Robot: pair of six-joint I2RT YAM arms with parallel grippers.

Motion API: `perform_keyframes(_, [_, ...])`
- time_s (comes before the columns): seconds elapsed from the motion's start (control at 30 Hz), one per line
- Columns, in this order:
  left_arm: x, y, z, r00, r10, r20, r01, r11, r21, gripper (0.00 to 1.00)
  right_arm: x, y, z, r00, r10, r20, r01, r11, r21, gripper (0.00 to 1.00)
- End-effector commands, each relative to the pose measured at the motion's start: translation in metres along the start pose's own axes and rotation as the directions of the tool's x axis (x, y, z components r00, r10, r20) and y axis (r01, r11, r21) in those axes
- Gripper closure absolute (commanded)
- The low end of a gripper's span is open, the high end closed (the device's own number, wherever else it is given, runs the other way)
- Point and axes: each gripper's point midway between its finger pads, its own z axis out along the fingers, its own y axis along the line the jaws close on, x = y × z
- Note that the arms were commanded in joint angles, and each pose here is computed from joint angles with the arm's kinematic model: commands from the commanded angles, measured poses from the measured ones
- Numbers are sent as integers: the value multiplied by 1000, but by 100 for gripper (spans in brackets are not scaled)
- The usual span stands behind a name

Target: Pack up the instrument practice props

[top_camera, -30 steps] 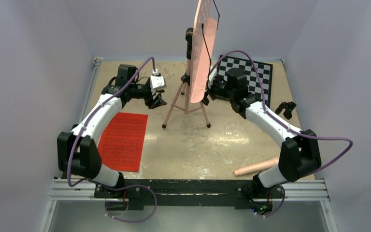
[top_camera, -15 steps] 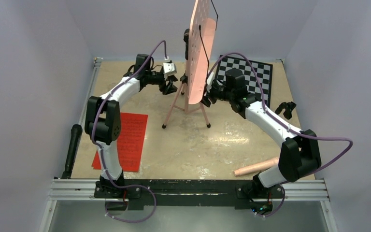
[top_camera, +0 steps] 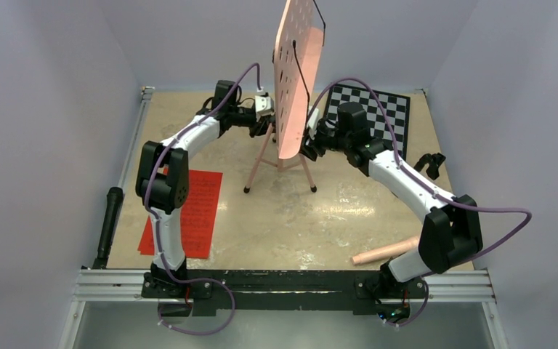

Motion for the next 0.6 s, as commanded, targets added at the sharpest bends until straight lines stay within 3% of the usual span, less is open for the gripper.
perform_keyframes(0.0, [-22,-3,-2,998,36,44,-37,999,35,85,-23,-24,-1,998,-63,26,61,996,63,46])
perform_keyframes(0.17, [-14,-10,-12,999,38,7,-38,999,-6,98,-17,-36,1,998,-61,5,61,992,107,44])
perform_keyframes(0.33, [-2,-11,-23,1000,20,-21,-21,998,-58,100,-16,-32,-2,995,-96,9,95,991,97,43])
perform_keyframes(0.57, [7,1,-42,996,19,-86,-36,979,-203,100,-6,-33,-15,994,-105,-15,106,983,149,23])
